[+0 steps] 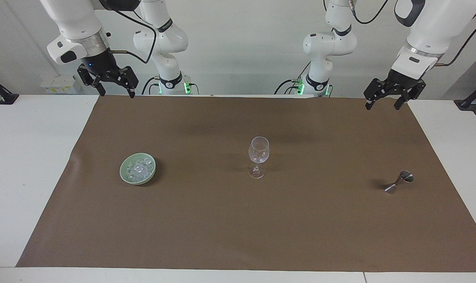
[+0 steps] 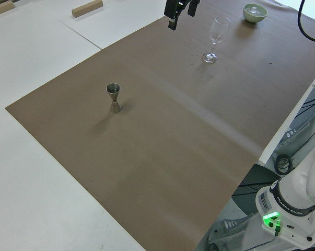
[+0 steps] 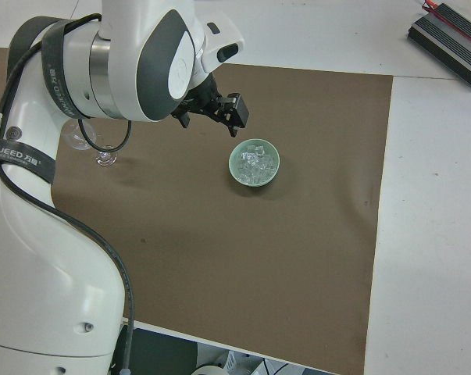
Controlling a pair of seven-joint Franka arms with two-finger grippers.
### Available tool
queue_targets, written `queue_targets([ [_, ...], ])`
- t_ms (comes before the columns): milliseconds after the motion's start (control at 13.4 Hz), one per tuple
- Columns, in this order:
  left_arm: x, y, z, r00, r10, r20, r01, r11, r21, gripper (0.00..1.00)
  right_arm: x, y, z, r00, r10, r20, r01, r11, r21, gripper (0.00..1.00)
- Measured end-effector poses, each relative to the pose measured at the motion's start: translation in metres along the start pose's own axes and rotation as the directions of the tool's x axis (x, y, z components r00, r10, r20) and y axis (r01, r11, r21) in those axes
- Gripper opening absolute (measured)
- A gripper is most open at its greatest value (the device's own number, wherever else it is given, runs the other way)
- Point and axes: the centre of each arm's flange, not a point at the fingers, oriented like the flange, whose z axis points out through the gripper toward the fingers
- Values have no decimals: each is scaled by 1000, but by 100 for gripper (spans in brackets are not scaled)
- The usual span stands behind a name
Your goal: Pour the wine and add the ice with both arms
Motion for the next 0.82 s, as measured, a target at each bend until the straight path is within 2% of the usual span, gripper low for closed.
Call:
queue_targets([
  [300, 0, -9, 0, 1000, -11, -1, 11, 1000, 1, 100, 15, 13, 15, 999, 27, 21, -27, 1000, -4, 100],
  [599, 0, -21, -1, 999, -33, -2, 33, 999, 1, 100, 19, 13, 5, 1000, 28, -12, -28, 1000, -2, 100],
  [824, 0, -25, -2, 999, -46, -3, 46, 999, -8, 100, 19, 13, 5, 1000, 28, -14, -28, 1000, -2, 100],
])
